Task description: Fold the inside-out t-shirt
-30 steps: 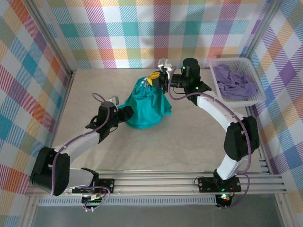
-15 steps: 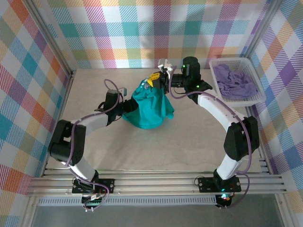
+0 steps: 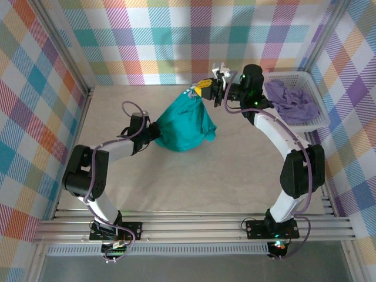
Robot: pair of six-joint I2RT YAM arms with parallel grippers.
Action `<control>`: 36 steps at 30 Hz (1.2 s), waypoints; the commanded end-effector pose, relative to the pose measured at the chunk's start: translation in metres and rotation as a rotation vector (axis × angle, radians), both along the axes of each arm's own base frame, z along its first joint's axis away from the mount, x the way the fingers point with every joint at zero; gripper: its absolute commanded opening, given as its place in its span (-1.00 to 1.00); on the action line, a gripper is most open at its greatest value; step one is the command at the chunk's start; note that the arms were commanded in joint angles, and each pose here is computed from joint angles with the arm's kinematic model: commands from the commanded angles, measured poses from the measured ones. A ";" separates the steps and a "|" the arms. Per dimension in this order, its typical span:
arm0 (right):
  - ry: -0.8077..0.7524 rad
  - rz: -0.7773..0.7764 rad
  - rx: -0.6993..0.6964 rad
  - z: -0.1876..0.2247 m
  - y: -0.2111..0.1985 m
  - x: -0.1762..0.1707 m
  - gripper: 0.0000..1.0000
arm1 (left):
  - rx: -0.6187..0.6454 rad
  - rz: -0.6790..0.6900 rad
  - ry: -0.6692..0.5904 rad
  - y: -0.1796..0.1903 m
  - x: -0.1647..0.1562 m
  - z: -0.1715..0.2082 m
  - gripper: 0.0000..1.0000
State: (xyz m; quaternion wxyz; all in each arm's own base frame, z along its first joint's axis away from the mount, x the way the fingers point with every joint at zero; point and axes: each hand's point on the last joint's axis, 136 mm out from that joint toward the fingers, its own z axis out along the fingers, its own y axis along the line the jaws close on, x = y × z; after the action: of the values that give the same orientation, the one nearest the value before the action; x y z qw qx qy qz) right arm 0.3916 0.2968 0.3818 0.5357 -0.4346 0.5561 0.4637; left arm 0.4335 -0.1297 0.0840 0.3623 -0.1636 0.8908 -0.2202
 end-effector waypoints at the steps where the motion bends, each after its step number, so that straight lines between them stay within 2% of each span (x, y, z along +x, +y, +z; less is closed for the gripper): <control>1: -0.149 0.043 0.077 0.053 -0.008 -0.028 -1.00 | 0.007 0.103 0.117 0.022 -0.032 -0.025 -1.00; 4: -0.118 0.006 0.034 0.024 -0.010 -0.026 -1.00 | -0.018 0.109 0.127 0.024 -0.053 -0.035 -1.00; 8: -0.019 -0.087 -0.108 -0.055 -0.018 -0.025 -1.00 | -0.089 0.017 0.111 0.008 -0.081 -0.037 -1.00; 12: 0.154 -0.109 -0.204 -0.131 -0.023 -0.048 -1.00 | -0.106 -0.084 0.127 -0.010 -0.110 -0.036 -0.41; 15: 0.255 -0.104 -0.301 -0.180 -0.018 -0.080 -1.00 | -0.115 -0.120 0.115 -0.014 -0.128 -0.028 -0.18; 19: 0.401 -0.103 -0.398 -0.231 -0.015 -0.126 -1.00 | -0.100 -0.145 0.014 -0.010 -0.143 0.008 0.04; 21: 0.502 -0.119 -0.421 -0.246 -0.018 -0.142 -1.00 | -0.084 -0.169 -0.062 -0.010 -0.144 0.031 0.30; 24: 0.597 -0.151 -0.434 -0.257 -0.025 -0.153 -1.00 | -0.045 -0.255 -0.117 -0.022 -0.138 0.053 0.40; 26: 0.642 -0.189 -0.444 -0.262 -0.031 -0.155 -1.00 | -0.010 -0.310 -0.104 -0.033 -0.129 0.057 0.44; 32: 0.675 -0.224 -0.471 -0.266 -0.037 -0.155 -1.00 | 0.118 -0.551 -0.110 -0.097 -0.103 0.060 0.57; 36: 0.653 -0.231 -0.471 -0.263 -0.037 -0.153 -1.00 | 0.233 -0.685 -0.039 -0.125 -0.092 0.037 0.71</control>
State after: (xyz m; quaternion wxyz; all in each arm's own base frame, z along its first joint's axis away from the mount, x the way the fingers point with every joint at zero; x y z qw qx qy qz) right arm 0.2376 0.2638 0.1151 0.2627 -0.3185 0.8280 0.3793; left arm 0.3447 -0.2414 0.1371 0.3323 0.1153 0.8990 -0.2610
